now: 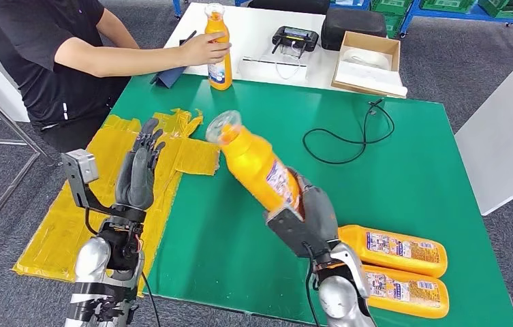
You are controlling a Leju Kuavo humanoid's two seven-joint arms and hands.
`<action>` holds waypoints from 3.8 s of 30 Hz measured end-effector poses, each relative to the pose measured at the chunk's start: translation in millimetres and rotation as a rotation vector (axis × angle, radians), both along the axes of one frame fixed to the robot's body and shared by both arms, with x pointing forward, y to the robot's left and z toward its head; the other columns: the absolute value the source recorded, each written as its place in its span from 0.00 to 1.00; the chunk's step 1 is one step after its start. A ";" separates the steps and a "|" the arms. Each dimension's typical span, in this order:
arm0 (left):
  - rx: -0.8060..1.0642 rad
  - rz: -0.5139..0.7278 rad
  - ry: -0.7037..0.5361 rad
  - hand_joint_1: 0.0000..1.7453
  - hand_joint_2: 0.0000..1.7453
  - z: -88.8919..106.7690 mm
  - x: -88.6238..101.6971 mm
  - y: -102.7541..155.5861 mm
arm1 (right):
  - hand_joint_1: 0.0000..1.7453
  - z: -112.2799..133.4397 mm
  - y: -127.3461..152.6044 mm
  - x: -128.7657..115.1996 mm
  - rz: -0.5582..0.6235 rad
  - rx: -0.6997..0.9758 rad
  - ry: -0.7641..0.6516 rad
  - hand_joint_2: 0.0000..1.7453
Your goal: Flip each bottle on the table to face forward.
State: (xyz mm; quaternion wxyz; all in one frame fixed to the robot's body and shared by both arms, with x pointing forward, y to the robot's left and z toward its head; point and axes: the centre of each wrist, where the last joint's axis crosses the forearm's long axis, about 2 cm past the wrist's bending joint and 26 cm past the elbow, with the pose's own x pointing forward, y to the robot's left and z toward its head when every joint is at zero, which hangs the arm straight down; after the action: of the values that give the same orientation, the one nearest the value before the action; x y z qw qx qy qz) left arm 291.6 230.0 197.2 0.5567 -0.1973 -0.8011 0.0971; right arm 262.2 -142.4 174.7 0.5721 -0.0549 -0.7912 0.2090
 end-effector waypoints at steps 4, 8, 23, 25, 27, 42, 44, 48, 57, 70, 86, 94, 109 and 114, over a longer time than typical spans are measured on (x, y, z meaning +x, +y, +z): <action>-0.037 -0.022 -0.026 0.00 1.00 5.5 -3.2 -2.5 | 1.00 16.4 -10.2 -11.3 -0.023 0.081 -0.106 1.00; -0.070 -0.062 -0.037 0.00 1.00 3.7 -6.3 -6.7 | 1.00 23.1 -14.5 -19.3 -0.038 0.104 -0.145 1.00; -0.290 -0.394 -0.046 0.00 1.00 -33.6 -52.4 -46.6 | 1.00 -9.5 4.2 -48.1 0.063 0.134 -0.009 1.00; -0.297 -0.432 -0.037 0.00 1.00 -35.5 -56.9 -51.8 | 1.00 -11.8 7.8 -50.2 0.086 0.129 0.009 1.00; -0.297 -0.464 -0.032 0.00 1.00 -36.4 -60.2 -56.7 | 1.00 -14.1 11.8 -52.2 0.113 0.126 0.026 1.00; -0.246 -0.531 -0.018 0.00 1.00 -38.1 -66.5 -66.1 | 1.00 -20.9 45.7 -64.6 0.315 0.048 0.047 1.00; -0.245 -0.532 -0.017 0.00 1.00 -38.1 -66.7 -66.4 | 1.00 -21.4 47.8 -65.2 0.328 0.043 0.046 1.00; -0.222 -0.525 -0.029 0.00 1.00 -37.6 -66.2 -66.8 | 1.00 -22.2 51.2 -65.3 0.352 0.019 0.035 1.00; -0.169 -0.522 -0.079 1.00 1.00 -21.5 -59.6 -65.9 | 1.00 -5.4 61.1 -53.5 0.415 -0.050 -0.057 1.00; -0.196 -0.508 -0.053 1.00 1.00 -34.4 -67.2 -65.4 | 1.00 -21.3 59.5 -62.9 0.437 -0.036 0.006 1.00; 0.353 -0.185 -0.326 1.00 1.00 -13.3 -49.7 -58.9 | 0.00 -16.2 52.8 -66.5 0.323 -0.130 -0.021 1.00; 0.985 0.271 -0.538 1.00 1.00 14.0 -25.0 -36.9 | 0.00 15.9 27.8 -73.3 0.250 -0.075 -0.109 1.00; 1.769 0.315 -0.342 1.00 1.00 -67.6 5.6 6.5 | 0.00 9.8 -22.8 -113.9 0.148 -0.109 -0.143 1.00; 1.850 0.223 -0.244 1.00 1.00 -94.8 3.4 23.8 | 0.00 7.3 -29.9 -127.6 0.148 -0.132 -0.145 1.00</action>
State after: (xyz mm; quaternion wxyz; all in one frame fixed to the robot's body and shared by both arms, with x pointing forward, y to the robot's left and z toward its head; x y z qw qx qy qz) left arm 295.0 253.8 102.4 0.3920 0.3928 -0.6269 -0.5468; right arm 134.6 -172.3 182.1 0.4916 -0.0487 -0.8168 0.2979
